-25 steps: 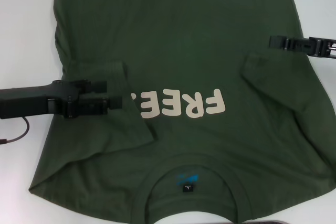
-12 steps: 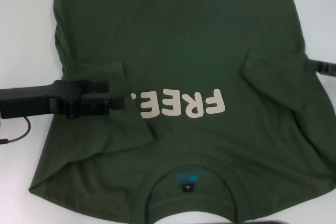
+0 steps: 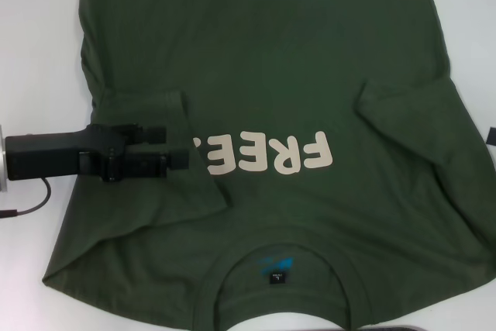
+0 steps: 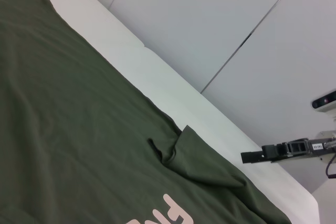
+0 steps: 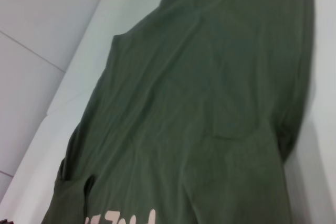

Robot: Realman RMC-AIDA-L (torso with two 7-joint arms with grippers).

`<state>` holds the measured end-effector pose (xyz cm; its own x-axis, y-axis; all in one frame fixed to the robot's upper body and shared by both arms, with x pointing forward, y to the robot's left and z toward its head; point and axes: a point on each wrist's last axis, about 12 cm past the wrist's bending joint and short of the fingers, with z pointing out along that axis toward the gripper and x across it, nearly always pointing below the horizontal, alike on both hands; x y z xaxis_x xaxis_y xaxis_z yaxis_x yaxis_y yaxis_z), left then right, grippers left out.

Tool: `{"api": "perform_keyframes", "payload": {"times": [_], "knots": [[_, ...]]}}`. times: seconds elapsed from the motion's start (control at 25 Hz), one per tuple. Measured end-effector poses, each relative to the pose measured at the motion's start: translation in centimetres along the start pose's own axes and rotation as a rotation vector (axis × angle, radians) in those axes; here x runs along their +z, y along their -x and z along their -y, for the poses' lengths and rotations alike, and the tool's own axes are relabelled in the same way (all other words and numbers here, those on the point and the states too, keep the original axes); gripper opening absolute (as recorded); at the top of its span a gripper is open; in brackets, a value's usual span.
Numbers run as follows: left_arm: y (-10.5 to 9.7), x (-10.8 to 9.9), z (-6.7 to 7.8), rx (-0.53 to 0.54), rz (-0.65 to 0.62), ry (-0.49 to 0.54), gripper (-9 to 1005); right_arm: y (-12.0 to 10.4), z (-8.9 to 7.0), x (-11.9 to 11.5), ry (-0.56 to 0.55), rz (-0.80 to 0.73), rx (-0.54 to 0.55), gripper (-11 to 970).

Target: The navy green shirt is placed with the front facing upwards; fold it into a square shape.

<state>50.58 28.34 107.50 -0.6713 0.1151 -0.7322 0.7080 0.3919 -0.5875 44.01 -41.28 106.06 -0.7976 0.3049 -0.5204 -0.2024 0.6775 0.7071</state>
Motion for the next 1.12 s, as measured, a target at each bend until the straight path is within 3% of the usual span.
{"api": "perform_keyframes", "payload": {"times": [0.44,0.68,1.12], "knots": [[-0.2,0.0,0.1,-0.004,0.0,-0.002,919,-2.8,0.6,-1.2,-0.028,-0.01,0.063,776],[-0.1,0.0,0.1,0.0,0.0,-0.005,919,-2.7,0.5,-0.3,-0.006,-0.014,0.069,775],[-0.1,0.0,0.0,0.0,-0.001,-0.001,919,-2.5,0.8,0.7,-0.006,-0.018,0.081,688]]}}
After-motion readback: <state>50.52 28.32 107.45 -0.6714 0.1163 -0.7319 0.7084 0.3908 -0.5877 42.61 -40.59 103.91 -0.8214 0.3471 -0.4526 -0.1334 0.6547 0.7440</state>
